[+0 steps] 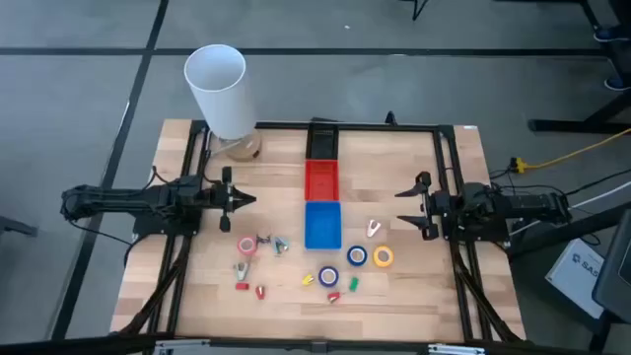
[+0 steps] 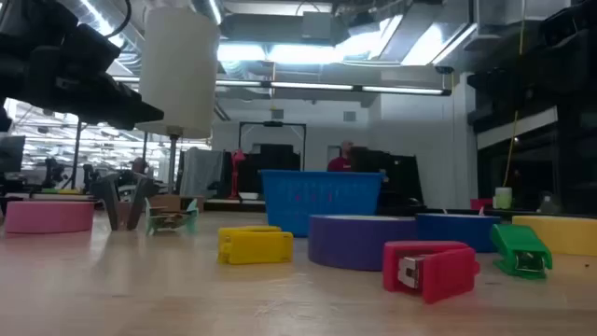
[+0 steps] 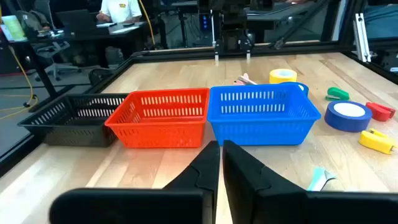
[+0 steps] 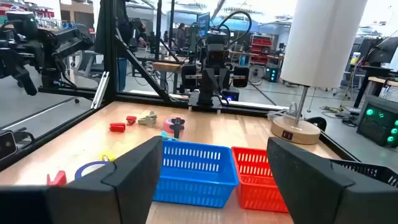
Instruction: Pick and place Stapler, Stapler remover, tape
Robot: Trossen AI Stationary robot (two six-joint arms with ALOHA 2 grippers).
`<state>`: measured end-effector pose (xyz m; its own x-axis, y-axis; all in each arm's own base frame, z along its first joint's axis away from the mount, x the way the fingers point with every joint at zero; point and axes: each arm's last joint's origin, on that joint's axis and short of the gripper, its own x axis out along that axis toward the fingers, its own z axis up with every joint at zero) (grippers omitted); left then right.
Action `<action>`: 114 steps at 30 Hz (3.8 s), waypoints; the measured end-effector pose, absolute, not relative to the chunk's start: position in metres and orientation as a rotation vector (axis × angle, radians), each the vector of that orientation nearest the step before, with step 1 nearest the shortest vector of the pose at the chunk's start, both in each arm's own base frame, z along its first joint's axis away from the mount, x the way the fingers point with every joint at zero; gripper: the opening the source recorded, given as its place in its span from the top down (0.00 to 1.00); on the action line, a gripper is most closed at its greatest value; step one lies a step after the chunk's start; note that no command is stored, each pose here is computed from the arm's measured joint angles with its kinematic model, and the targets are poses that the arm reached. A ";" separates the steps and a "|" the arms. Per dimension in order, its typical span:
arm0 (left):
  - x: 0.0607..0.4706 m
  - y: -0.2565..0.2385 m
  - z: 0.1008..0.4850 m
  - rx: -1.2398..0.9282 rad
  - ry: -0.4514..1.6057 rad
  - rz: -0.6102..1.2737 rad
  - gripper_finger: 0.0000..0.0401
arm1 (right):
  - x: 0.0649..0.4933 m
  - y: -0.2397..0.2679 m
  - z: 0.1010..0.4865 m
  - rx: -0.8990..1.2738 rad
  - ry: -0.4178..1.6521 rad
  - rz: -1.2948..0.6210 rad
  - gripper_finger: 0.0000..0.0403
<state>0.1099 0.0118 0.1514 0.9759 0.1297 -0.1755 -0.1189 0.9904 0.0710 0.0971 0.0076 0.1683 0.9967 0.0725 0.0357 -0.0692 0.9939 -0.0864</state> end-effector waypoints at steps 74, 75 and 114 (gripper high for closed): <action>0.110 0.012 0.151 0.060 0.181 0.125 0.96 | 0.104 0.003 0.171 -0.031 0.073 -0.114 0.28; 0.110 0.012 0.151 0.060 0.181 0.125 0.96 | 0.105 0.003 0.173 -0.047 0.095 -0.121 0.28; 0.110 0.012 0.151 0.060 0.181 0.125 0.96 | 0.252 0.066 0.221 0.080 0.794 0.300 0.28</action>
<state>0.1099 0.0118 0.1513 0.9758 0.1297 -0.1761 -0.1189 0.9904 0.0706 0.2523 0.0665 0.2214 0.6610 0.2953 -0.6898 -0.2353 0.9545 0.1832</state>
